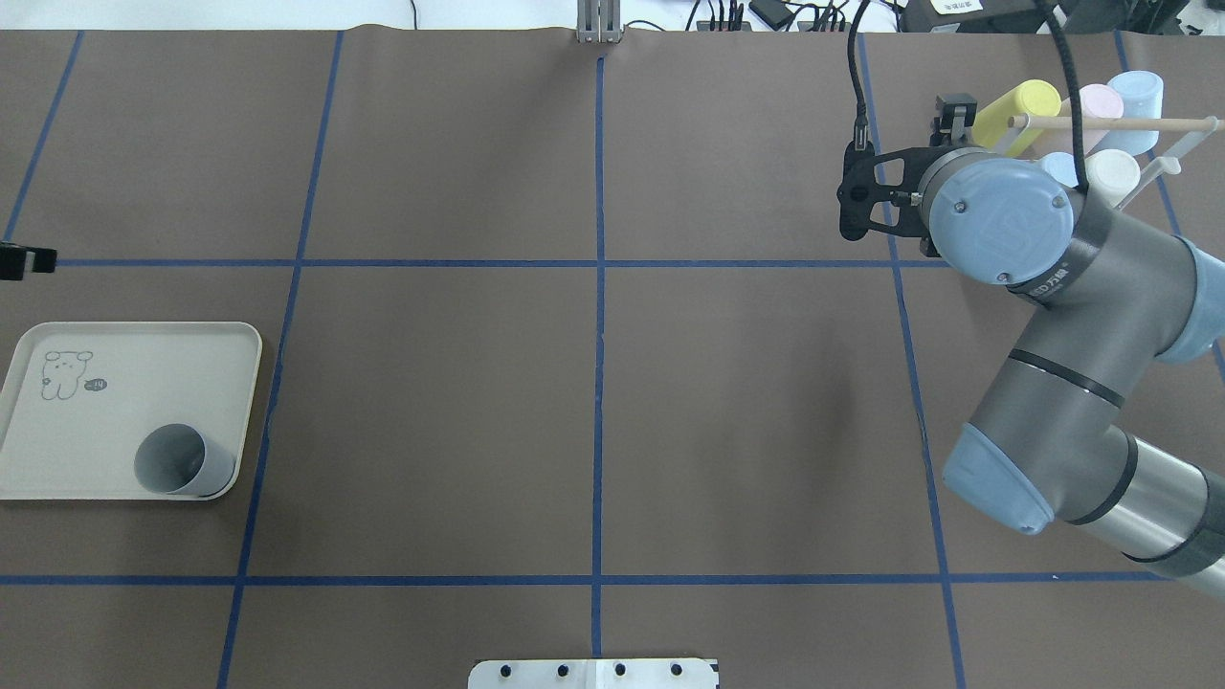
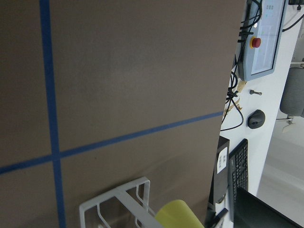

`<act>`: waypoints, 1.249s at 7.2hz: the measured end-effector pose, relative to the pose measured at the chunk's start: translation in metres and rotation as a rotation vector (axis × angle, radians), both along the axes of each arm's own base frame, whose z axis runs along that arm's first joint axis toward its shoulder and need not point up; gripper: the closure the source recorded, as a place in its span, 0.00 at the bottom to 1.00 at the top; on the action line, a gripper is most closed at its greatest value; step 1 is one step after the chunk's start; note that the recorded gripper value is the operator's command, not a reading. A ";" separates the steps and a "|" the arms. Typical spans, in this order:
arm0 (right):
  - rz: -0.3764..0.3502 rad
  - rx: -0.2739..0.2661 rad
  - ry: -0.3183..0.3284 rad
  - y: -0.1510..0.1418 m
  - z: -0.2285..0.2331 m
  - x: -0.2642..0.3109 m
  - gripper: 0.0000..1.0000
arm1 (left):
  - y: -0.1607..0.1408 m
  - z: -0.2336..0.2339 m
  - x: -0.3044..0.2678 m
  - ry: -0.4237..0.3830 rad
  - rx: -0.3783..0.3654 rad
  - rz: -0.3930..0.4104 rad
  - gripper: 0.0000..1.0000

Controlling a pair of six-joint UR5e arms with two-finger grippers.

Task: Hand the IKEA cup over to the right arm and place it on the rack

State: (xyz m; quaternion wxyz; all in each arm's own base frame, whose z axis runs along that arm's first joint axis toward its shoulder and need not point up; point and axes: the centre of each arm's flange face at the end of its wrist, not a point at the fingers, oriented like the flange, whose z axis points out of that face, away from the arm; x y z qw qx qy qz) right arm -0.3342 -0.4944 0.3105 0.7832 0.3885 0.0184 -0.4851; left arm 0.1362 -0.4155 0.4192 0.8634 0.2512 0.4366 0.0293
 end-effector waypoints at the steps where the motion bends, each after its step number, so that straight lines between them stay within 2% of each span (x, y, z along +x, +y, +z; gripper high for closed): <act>1: 0.059 -0.075 -0.233 0.008 -0.013 -0.006 0.00 | 0.011 -0.001 0.035 0.030 -0.051 -0.015 0.00; 2: 0.108 -0.162 -0.440 0.016 -0.026 -0.011 0.00 | 0.025 0.004 0.063 0.037 -0.094 -0.015 0.00; 3: 0.139 -0.236 -0.604 0.023 -0.039 -0.013 0.00 | 0.041 0.013 0.087 0.025 -0.131 -0.008 0.00; 4: 0.150 -0.273 -0.699 0.029 -0.049 -0.012 0.00 | 0.058 0.024 0.103 0.007 -0.159 0.004 0.00; 5: 0.154 -0.288 -0.738 0.032 -0.054 -0.010 0.00 | 0.073 0.034 0.116 -0.015 -0.182 0.014 0.00; 6: 0.157 -0.294 -0.750 0.032 -0.054 -0.010 0.00 | 0.085 0.042 0.127 -0.032 -0.199 0.022 0.01; 7: 0.158 -0.297 -0.754 0.033 -0.054 -0.010 0.00 | 0.093 0.050 0.131 -0.048 -0.213 0.028 0.12; 8: 0.158 -0.298 -0.755 0.033 -0.054 -0.011 0.00 | 0.098 0.058 0.131 -0.062 -0.223 0.033 0.42; 9: 0.158 -0.299 -0.755 0.033 -0.054 -0.011 0.00 | 0.101 0.063 0.131 -0.073 -0.229 0.036 0.59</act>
